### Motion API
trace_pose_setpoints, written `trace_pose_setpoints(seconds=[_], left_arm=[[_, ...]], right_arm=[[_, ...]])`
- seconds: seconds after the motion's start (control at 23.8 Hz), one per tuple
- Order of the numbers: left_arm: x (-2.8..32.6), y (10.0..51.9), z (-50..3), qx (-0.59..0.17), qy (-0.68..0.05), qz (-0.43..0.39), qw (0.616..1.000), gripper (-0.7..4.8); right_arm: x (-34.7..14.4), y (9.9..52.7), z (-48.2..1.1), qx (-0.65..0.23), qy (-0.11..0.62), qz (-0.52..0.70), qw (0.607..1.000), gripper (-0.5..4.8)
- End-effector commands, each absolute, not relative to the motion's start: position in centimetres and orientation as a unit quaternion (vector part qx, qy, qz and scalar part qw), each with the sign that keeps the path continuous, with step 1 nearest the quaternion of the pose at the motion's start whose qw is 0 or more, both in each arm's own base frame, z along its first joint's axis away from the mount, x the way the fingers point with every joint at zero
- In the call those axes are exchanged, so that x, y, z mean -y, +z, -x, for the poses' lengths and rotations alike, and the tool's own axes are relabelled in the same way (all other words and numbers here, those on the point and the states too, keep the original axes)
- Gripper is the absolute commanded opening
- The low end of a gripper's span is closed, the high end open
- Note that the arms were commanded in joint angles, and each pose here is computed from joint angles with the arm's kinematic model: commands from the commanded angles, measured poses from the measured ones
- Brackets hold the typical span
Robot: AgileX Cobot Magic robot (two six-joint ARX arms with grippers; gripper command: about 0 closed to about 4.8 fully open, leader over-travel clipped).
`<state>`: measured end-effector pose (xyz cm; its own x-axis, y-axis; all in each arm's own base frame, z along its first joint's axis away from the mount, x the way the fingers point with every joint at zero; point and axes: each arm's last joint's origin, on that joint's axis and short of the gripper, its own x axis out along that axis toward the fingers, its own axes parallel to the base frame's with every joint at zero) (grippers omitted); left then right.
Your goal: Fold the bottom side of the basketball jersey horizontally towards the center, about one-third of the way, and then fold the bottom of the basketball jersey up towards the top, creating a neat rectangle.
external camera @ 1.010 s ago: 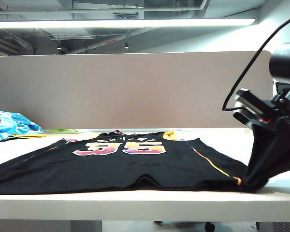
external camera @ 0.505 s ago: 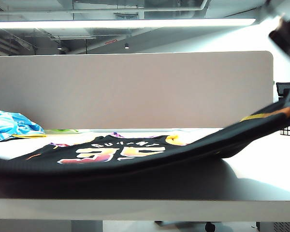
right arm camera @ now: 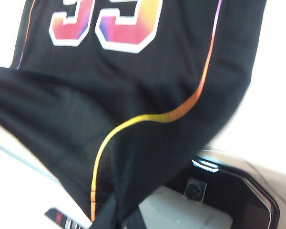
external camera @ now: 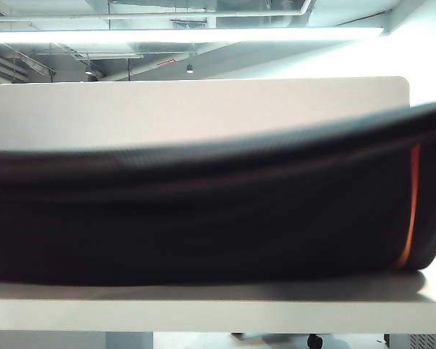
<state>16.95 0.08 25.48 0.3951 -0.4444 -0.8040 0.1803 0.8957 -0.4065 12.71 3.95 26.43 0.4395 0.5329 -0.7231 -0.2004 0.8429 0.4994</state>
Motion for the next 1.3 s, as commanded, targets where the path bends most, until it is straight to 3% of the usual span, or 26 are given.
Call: trace_pose_setpoints(seconds=[0.04, 0.17, 0.42, 1.09, 1.18, 1.22, 1.26, 1.3], left_arm=[[-0.4, 26.5, -20.9, -0.453, -0.190, 0.132, 0.861, -0.06], [-0.7, 26.5, -24.9, -0.437, -0.191, 0.137, 0.868, -0.06], [-1.0, 24.1, -30.2, -0.472, -0.216, 0.171, 0.837, -0.06], [-1.4, 22.0, -34.9, -0.388, -0.216, 0.162, 0.881, -0.06], [-1.5, 22.0, -35.4, -0.369, -0.215, 0.155, 0.891, 0.12], [-1.5, 22.0, -35.7, -0.360, -0.213, 0.150, 0.896, 0.63], [-1.6, 22.0, -35.9, -0.352, -0.205, 0.146, 0.902, 1.60], [-1.7, 22.0, -35.9, -0.350, -0.193, 0.143, 0.905, 2.06]], right_arm=[[-5.0, 25.7, -17.5, -0.466, 0.230, -0.162, 0.839, -0.06], [-5.7, 25.7, -22.0, -0.465, 0.213, -0.125, 0.850, -0.06], [-6.0, 26.5, -27.9, -0.452, 0.158, -0.073, 0.875, -0.06], [-4.9, 23.3, -34.0, -0.392, 0.094, -0.056, 0.913, -0.04], [-4.6, 23.0, -34.7, -0.378, 0.096, -0.059, 0.919, 0.76], [-4.5, 22.9, -34.9, -0.373, 0.101, -0.062, 0.920, 1.59], [-4.1, 22.9, -35.1, -0.364, 0.105, -0.069, 0.923, 3.41], [-3.9, 23.0, -35.1, -0.363, 0.104, -0.071, 0.923, 3.79]])
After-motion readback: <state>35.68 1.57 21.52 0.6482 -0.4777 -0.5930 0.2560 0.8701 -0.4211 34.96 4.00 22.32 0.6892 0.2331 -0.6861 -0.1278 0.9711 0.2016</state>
